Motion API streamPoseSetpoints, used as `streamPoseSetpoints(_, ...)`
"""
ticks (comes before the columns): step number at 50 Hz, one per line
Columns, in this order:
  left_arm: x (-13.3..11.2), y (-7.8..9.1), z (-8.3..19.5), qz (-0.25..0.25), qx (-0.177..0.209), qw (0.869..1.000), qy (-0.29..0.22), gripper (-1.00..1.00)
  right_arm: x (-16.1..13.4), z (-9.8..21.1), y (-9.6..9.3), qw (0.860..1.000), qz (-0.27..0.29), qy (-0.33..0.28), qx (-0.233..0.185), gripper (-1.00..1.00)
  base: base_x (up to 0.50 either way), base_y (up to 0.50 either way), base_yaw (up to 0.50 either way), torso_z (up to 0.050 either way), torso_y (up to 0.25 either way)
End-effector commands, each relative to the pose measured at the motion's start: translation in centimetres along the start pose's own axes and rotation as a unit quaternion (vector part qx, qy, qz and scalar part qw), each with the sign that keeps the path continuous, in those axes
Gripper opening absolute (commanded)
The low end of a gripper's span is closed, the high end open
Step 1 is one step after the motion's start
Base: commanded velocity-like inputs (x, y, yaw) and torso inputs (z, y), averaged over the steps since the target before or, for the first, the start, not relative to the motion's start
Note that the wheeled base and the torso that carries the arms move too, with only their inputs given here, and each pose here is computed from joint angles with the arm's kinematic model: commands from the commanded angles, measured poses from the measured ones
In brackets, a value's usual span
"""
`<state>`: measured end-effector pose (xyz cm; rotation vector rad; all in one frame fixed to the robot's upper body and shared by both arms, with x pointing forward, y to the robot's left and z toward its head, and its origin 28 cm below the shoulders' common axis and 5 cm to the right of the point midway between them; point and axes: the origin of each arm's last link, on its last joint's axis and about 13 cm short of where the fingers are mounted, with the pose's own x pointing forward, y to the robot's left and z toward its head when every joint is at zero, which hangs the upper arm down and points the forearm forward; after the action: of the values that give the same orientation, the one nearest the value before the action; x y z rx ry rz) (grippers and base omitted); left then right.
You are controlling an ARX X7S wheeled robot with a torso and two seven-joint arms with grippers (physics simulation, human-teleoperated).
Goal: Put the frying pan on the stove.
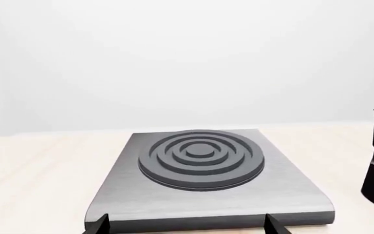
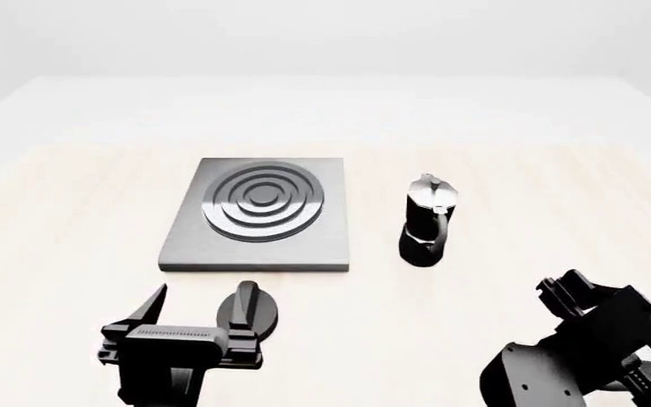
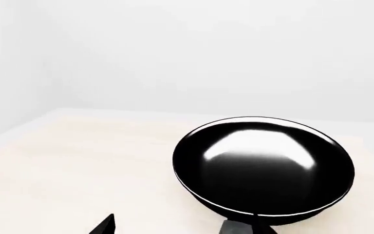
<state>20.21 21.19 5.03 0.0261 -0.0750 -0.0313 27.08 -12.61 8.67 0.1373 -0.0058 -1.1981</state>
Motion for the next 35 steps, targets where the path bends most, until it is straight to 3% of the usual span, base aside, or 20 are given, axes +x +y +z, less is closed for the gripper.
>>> streamPoseSetpoints(1, -0.1, -0.2, 0.1, -0.005, 0.001, 1.000, -0.001, 1.00, -0.1, 0.1, 0.8, 0.999, -0.019, 0.042, 0.027, 1.00, 0.00, 0.00, 0.00, 0.000, 0.000)
streamPoseSetpoints(35, -0.2, -0.1, -0.1, -0.008, 0.004, 1.000, 0.003, 1.00, 0.2, -1.0, 1.5, 0.995, -0.072, 0.061, 0.041, 1.00, 0.00, 0.00, 0.00, 0.000, 0.000)
